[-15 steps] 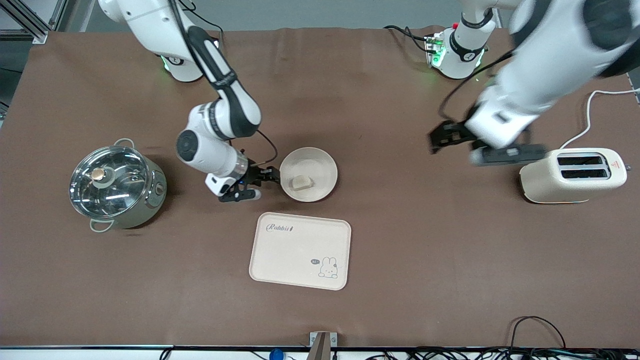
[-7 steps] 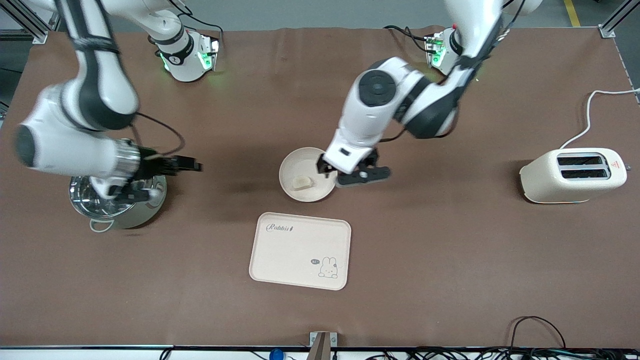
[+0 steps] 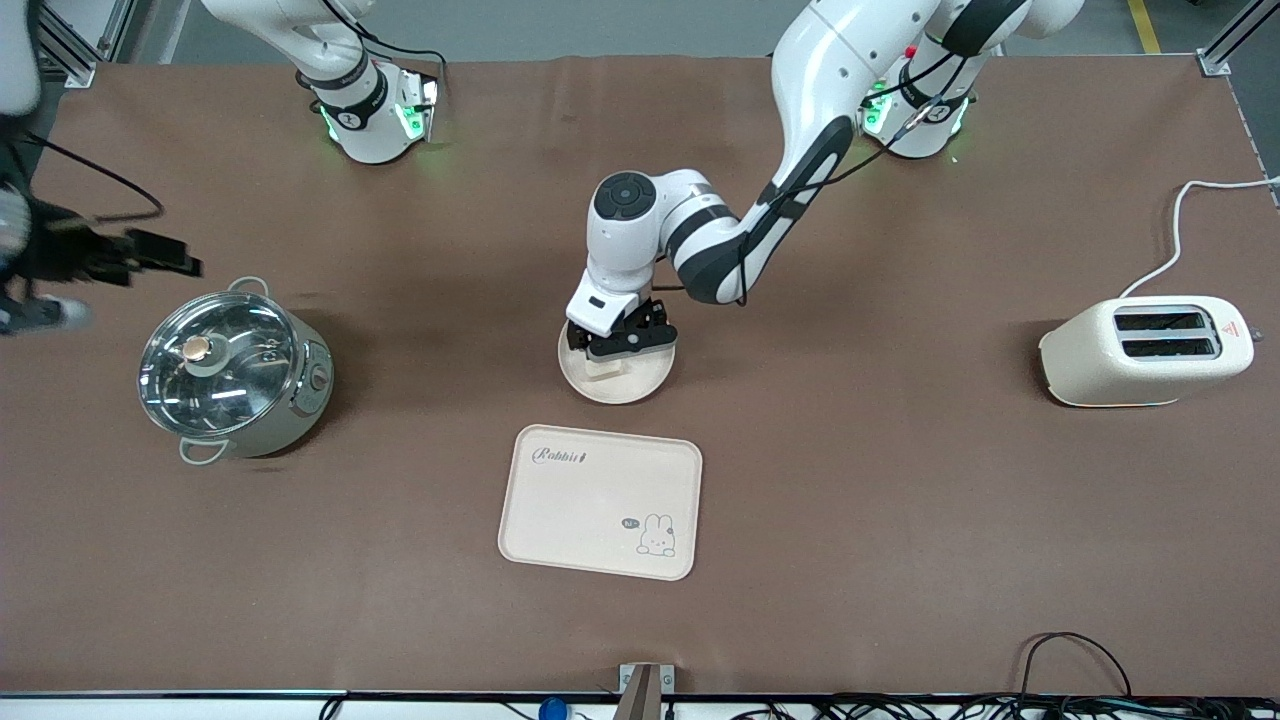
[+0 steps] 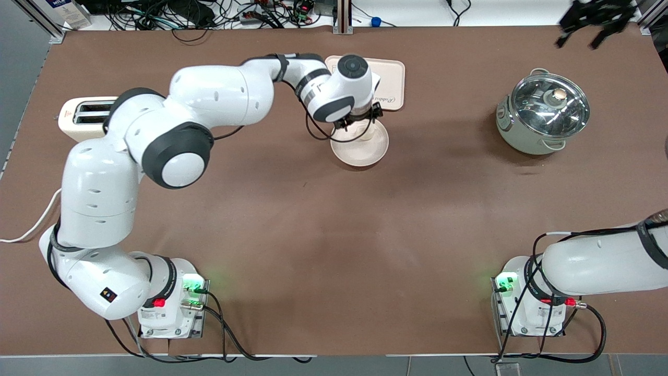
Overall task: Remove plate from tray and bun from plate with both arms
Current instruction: 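Release the plate with the right gripper while the left gripper reaches the bun, then close the left gripper on the white bun on the plate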
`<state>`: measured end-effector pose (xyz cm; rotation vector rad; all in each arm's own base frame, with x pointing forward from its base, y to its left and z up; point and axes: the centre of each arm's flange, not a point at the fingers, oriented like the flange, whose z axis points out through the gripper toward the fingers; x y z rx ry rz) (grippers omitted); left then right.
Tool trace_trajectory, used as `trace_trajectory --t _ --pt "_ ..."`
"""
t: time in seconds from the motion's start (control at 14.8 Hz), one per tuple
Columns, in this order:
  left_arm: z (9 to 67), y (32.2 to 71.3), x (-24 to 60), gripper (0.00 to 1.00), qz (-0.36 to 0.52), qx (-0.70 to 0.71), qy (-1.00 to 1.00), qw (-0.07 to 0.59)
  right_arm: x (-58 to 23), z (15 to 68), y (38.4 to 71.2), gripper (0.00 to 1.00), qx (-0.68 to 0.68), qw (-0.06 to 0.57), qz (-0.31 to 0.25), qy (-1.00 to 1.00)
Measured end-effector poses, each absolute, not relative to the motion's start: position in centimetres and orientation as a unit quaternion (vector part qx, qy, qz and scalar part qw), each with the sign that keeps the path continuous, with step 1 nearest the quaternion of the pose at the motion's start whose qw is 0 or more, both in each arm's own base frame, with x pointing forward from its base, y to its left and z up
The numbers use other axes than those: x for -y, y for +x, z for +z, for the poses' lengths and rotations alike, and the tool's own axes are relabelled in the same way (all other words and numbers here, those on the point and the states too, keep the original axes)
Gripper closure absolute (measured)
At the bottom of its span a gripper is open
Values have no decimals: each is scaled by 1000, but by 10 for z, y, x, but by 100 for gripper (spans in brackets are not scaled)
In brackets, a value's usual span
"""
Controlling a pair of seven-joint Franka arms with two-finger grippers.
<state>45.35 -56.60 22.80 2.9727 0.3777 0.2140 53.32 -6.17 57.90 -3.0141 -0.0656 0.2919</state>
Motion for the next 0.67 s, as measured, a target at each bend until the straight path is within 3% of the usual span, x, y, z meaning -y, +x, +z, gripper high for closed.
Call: trace_trajectory --t 0.2,0.4,0.47,0.67 --pt "213 456 567 0 71 -133 985 84 73 630 502 0 17 40 57 -997" --pt "203 455 567 3 68 -136 985 85 62 653 492 0 32 10 31 -999" --pt "201 454 568 8 67 -135 985 85 56 654 493 0 35 6 27 -999" --pt "202 448 574 38 68 -134 984 91 37 653 498 0 23 0 24 -999"
